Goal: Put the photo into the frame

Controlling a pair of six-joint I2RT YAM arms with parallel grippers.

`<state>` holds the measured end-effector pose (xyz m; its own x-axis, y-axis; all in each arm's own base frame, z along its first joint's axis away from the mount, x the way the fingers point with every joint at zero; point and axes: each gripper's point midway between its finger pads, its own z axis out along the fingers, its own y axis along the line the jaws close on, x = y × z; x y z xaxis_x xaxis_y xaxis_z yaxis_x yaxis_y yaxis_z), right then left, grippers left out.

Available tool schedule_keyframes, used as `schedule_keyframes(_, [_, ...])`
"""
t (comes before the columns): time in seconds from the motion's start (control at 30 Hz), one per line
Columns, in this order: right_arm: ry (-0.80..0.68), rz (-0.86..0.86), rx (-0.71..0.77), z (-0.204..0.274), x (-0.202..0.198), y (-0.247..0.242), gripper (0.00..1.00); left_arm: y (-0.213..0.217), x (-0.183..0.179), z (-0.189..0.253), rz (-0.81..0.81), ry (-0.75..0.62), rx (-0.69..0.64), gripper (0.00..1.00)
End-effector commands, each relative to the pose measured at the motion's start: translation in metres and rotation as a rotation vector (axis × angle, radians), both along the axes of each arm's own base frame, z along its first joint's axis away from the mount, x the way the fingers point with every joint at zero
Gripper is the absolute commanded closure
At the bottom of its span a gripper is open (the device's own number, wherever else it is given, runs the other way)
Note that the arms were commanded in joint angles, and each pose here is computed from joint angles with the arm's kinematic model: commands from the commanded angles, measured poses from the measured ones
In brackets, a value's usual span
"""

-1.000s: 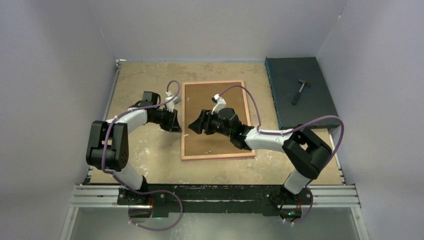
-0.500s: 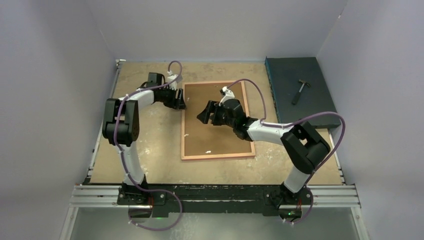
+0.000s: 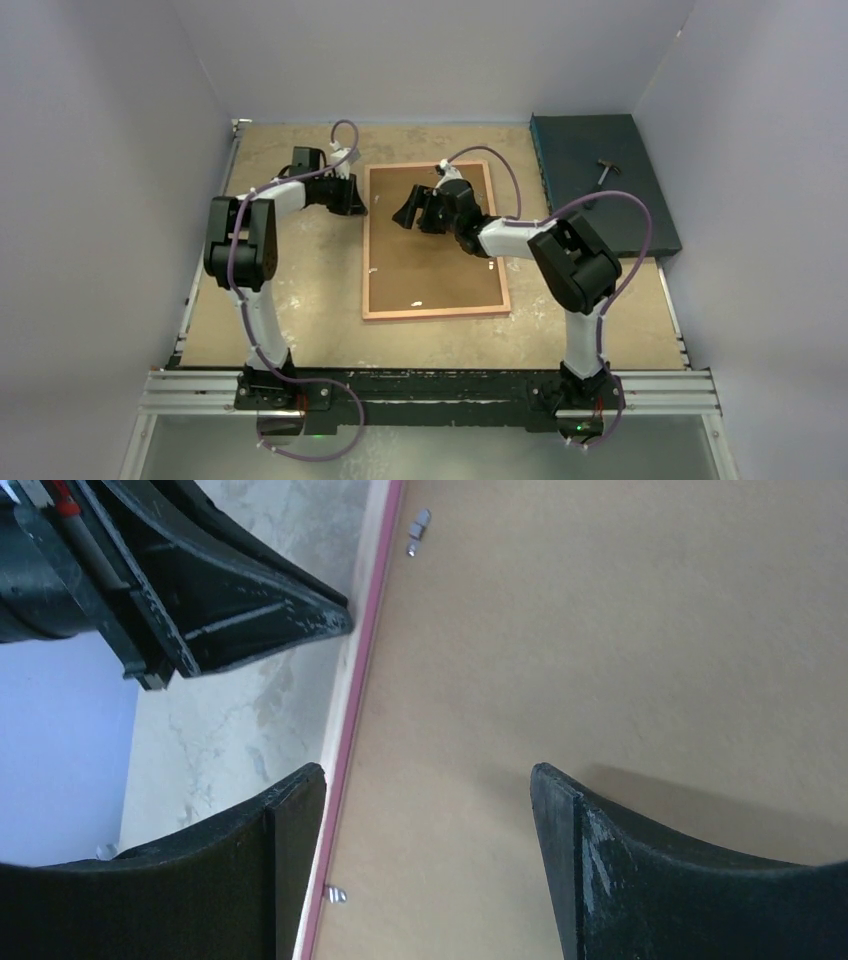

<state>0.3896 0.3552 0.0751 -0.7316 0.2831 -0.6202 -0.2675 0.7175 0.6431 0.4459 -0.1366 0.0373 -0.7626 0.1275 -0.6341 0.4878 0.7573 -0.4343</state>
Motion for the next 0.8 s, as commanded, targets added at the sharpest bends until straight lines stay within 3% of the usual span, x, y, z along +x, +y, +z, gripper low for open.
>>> schedule_keyframes(0.0, [-0.053,0.071,0.048,0.022,0.016,0.026,0.23,0.003,-0.018,-0.013,-0.015,0.025,0.006,0.90])
schedule_keyframes(0.43, [-0.016,0.158,0.083,0.005,0.043,0.065,0.23,-0.005,-0.085,-0.032,-0.072,0.124,-0.049,0.91])
schedule_keyframes(0.77, [0.014,0.153,0.102,-0.007,0.064,0.083,0.23,-0.022,-0.106,-0.035,-0.091,0.153,-0.110,0.92])
